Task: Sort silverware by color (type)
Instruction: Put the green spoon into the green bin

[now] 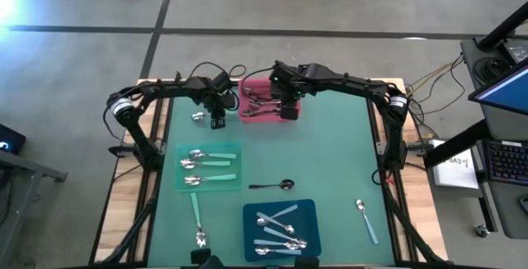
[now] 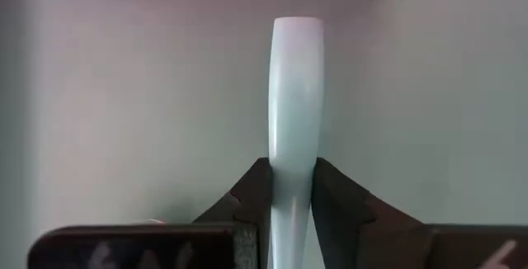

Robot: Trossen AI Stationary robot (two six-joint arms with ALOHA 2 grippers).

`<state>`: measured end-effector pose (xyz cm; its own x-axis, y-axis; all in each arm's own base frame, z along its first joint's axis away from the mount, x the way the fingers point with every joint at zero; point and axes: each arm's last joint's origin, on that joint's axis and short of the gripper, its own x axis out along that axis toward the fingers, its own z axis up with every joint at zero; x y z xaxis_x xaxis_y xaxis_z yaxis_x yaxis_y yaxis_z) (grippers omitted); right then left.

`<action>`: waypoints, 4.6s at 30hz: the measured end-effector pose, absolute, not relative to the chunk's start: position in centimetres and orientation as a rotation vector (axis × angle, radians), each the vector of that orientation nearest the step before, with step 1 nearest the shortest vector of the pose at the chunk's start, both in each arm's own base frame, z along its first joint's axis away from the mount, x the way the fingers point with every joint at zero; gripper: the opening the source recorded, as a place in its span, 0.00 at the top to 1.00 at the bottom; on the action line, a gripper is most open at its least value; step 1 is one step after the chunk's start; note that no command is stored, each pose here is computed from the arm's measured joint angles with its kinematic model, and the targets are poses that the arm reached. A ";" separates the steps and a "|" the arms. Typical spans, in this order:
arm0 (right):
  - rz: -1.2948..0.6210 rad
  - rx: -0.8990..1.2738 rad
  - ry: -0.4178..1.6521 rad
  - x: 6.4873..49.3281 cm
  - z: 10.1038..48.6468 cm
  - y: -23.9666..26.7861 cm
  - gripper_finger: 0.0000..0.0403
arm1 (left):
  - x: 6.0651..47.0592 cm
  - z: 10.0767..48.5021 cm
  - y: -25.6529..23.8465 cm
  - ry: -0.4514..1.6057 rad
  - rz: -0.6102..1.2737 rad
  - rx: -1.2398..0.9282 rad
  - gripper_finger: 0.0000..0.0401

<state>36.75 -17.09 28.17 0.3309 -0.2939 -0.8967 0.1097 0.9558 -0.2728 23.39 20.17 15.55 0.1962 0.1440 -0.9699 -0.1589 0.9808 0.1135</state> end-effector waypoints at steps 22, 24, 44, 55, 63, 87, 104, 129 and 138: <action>-0.359 -0.043 1.170 36.8 28.2 -17.1 0.80 | 26.5 22.9 12.8 1.375 -0.056 -0.115 0.88; -0.373 -0.023 1.166 36.8 28.2 -17.1 0.80 | 26.2 23.3 11.5 1.387 -0.053 -0.136 0.88; -0.451 0.089 1.121 37.0 28.3 -17.2 0.80 | 24.2 21.2 1.4 1.489 -0.061 -0.252 0.82; -0.456 0.095 1.116 37.0 28.3 -17.2 0.80 | 24.2 21.3 0.8 1.495 0.015 -0.333 0.81; -0.456 0.093 1.112 37.0 28.3 -17.2 0.80 | 24.6 22.7 -0.3 1.471 0.112 -0.237 0.81; -0.463 0.086 1.064 37.4 28.6 -17.4 0.80 | 23.1 24.6 -11.2 1.208 0.590 -0.948 0.81; -0.463 0.085 1.063 37.4 28.6 -17.4 0.80 | 20.4 20.6 -18.6 1.304 0.933 -1.148 0.52; -0.463 0.085 1.063 37.4 28.6 -17.4 0.80 | 21.1 14.3 -20.3 1.373 1.093 -0.958 0.46; -0.463 0.085 1.062 37.4 28.6 -17.4 0.80 | 21.5 13.9 -20.5 1.321 1.091 -0.983 0.63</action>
<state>37.44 -17.38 28.57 0.4008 -0.3251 -0.8565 0.4061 0.9011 -0.1520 21.50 -20.49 13.91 -0.0483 0.0439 -0.9979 -0.9716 0.2297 0.0571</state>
